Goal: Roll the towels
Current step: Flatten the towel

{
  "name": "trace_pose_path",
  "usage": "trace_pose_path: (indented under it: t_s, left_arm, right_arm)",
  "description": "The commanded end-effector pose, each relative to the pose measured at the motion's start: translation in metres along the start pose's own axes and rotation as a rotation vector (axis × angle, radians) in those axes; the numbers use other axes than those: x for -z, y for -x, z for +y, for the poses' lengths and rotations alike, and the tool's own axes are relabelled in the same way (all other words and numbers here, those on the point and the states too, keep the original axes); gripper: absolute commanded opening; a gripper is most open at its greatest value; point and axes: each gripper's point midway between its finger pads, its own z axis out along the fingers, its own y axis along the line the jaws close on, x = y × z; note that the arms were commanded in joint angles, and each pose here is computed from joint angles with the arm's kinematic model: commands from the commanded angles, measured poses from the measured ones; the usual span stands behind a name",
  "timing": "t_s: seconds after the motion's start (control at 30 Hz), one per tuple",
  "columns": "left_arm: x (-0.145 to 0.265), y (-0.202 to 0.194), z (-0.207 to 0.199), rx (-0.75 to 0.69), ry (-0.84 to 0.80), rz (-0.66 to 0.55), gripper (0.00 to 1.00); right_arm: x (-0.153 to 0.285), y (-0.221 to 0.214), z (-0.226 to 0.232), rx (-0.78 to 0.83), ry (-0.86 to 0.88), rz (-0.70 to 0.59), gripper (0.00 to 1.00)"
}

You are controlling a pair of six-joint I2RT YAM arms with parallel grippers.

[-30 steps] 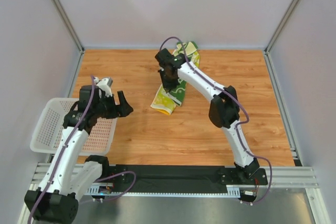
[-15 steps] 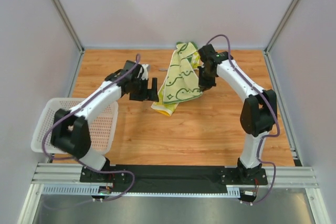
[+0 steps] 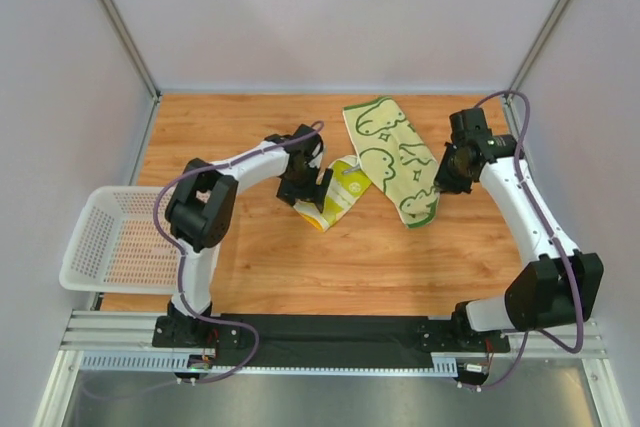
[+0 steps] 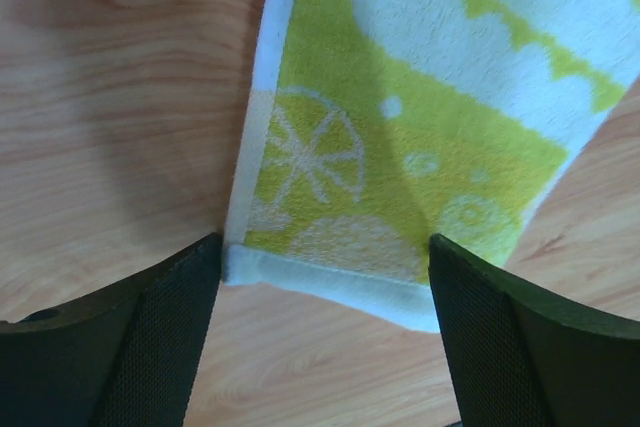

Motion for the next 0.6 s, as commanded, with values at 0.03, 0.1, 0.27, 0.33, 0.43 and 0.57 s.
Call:
trace_pose_path:
  t_s: [0.03,0.1,0.27,0.33,0.43,0.57]
  left_arm:
    - [-0.019,-0.016,-0.010,-0.114,0.092,0.072,0.84]
    - [-0.023,-0.018,-0.006,-0.095,0.128,0.094,0.58]
    - [-0.023,0.001,0.028,-0.065,0.248,0.096,0.00]
    - [-0.011,0.024,0.046,0.013,0.229,0.055,0.00]
    - [0.017,0.057,0.083,0.142,0.221,-0.022,0.00]
    - [0.058,0.077,0.160,0.369,0.300,-0.076,0.00]
  right_arm:
    - [-0.014,-0.019,0.002,-0.021,0.012,0.070,0.00]
    - [-0.011,-0.014,-0.001,-0.006,-0.002,0.067,0.00]
    - [-0.007,0.000,-0.016,-0.031,-0.033,0.049,0.00]
    - [-0.005,0.007,-0.025,-0.064,-0.040,0.040,0.00]
    - [-0.004,0.014,-0.032,-0.077,-0.040,0.036,0.00]
    - [-0.014,0.007,-0.039,-0.093,-0.054,0.103,0.00]
